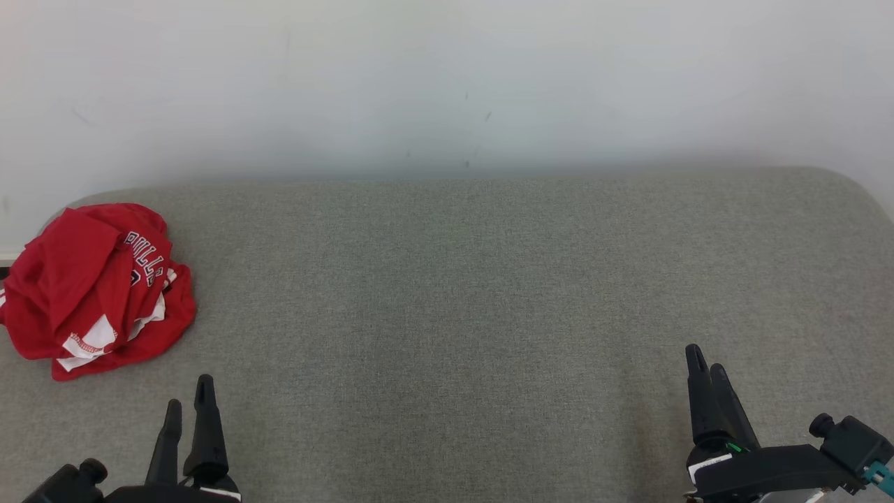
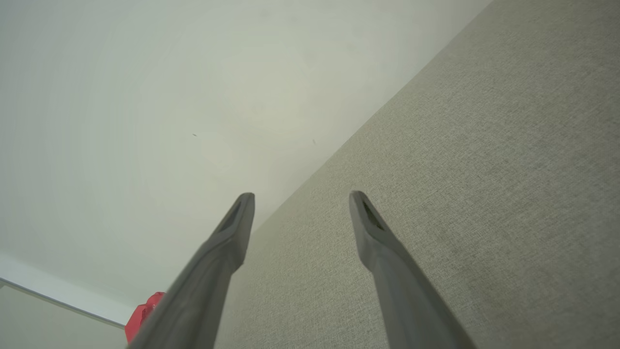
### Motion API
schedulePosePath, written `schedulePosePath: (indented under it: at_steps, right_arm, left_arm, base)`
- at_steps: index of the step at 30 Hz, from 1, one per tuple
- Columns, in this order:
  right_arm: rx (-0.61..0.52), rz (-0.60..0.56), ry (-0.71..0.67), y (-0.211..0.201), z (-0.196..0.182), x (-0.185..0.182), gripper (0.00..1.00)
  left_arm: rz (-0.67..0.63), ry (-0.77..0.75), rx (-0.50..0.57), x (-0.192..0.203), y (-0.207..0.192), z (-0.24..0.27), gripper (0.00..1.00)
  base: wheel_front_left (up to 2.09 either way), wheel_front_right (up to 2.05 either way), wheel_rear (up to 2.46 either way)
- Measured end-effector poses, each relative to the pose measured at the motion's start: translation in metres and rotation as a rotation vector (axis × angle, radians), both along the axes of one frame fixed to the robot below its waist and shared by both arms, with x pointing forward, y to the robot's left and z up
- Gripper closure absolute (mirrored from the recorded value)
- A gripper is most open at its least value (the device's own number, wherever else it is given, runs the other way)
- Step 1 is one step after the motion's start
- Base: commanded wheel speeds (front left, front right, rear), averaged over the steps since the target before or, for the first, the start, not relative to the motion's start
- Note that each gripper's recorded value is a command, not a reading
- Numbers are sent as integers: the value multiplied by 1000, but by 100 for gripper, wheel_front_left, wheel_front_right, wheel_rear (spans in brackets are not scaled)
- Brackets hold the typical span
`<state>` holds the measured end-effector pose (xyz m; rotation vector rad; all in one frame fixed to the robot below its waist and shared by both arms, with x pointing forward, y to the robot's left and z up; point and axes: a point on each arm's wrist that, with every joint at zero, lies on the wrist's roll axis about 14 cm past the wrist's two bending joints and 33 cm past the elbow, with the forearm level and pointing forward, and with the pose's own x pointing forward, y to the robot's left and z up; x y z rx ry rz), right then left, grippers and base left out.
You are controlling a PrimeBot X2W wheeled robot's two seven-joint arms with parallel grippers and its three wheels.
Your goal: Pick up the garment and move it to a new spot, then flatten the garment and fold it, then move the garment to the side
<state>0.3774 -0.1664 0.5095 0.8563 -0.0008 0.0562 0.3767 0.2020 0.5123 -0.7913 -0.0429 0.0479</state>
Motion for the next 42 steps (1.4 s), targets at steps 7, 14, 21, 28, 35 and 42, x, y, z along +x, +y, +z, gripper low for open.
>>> schedulePosePath:
  at_steps: [7,14,21,28,35,42]
  right_arm:
    - [-107,8,-23,4,3,0,0]
    - [-221,23,-43,9,5,-1,0]
    - [-306,33,-72,14,9,-2,0]
    - [-370,41,-89,18,10,-3,0]
    - [-445,50,-118,22,15,-4,0]
    - [-515,58,-145,26,18,-6,0]
  left_arm:
    - [-5,2,150,-2,-1,1,0]
    - [-17,-3,265,-2,-5,3,0]
    - [-16,-18,346,-2,-6,6,0]
    - [-25,-29,413,-3,-8,8,0]
    - [-27,-50,488,-3,-10,12,0]
    - [-28,-70,554,-5,-12,16,0]
  base:
    - [0,0,0]
    - [0,0,0]
    - [0,0,0]
    - [0,0,0]
    - [0,0,0]
    - [0,0,0]
